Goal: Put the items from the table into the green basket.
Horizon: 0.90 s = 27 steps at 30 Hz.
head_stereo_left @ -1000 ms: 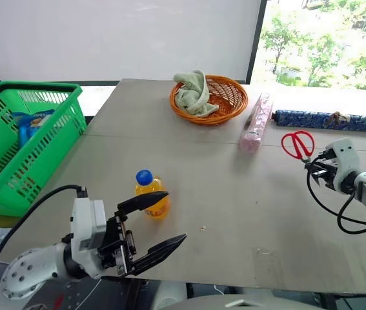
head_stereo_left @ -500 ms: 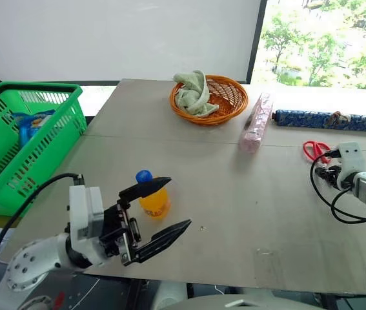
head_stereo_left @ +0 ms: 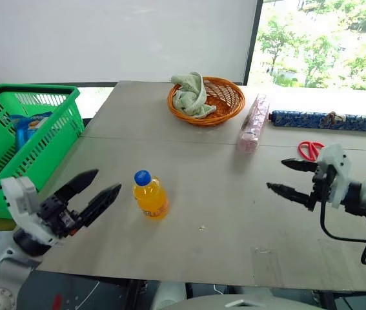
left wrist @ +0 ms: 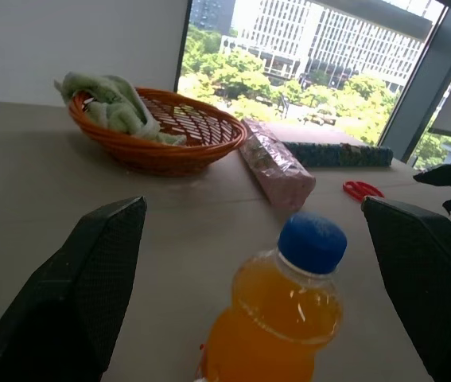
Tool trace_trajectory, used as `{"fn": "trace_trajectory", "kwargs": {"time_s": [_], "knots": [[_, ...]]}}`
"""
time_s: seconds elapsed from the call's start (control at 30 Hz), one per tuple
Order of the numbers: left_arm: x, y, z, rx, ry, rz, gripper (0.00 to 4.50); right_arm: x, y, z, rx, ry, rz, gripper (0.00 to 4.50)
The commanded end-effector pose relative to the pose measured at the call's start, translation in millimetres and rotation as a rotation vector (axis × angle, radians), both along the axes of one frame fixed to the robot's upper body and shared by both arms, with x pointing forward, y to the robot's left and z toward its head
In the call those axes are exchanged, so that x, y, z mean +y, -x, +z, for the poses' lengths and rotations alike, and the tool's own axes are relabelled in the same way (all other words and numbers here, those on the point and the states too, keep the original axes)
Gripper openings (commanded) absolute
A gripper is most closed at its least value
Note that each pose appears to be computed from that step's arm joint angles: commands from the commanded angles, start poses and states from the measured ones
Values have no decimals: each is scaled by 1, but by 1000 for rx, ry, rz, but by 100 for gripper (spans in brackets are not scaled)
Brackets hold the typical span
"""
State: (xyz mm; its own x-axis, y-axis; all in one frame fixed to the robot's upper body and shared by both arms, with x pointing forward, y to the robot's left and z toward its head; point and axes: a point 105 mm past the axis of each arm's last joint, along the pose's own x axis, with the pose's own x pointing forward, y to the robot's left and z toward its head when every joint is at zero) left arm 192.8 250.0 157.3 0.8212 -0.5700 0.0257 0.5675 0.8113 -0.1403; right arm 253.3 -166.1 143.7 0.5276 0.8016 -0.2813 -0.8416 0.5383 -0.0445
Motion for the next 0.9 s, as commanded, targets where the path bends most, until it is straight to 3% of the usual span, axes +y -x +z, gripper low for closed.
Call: {"fn": "trace_trajectory", "kwargs": {"time_s": [0.03, 0.17, 0.3, 0.73, 0.9], "knots": [[-1, 6, -14, 18, -115, -69, 450, 19, 15, 10, -60, 13, 131, 446], [-17, 12, -42, 107, -167, -161, 450, 32, 30, 14, -106, 36, 257, 446], [-25, 8, -52, 101, -208, -220, 450, 30, 30, 18, -134, 29, 269, 446], [-47, -36, -76, 44, -223, -256, 450, 32, 25, 6, -117, 4, 196, 446], [-58, -40, -82, 15, -205, -314, 294, 36, 29, 8, -116, -3, 209, 450]]}}
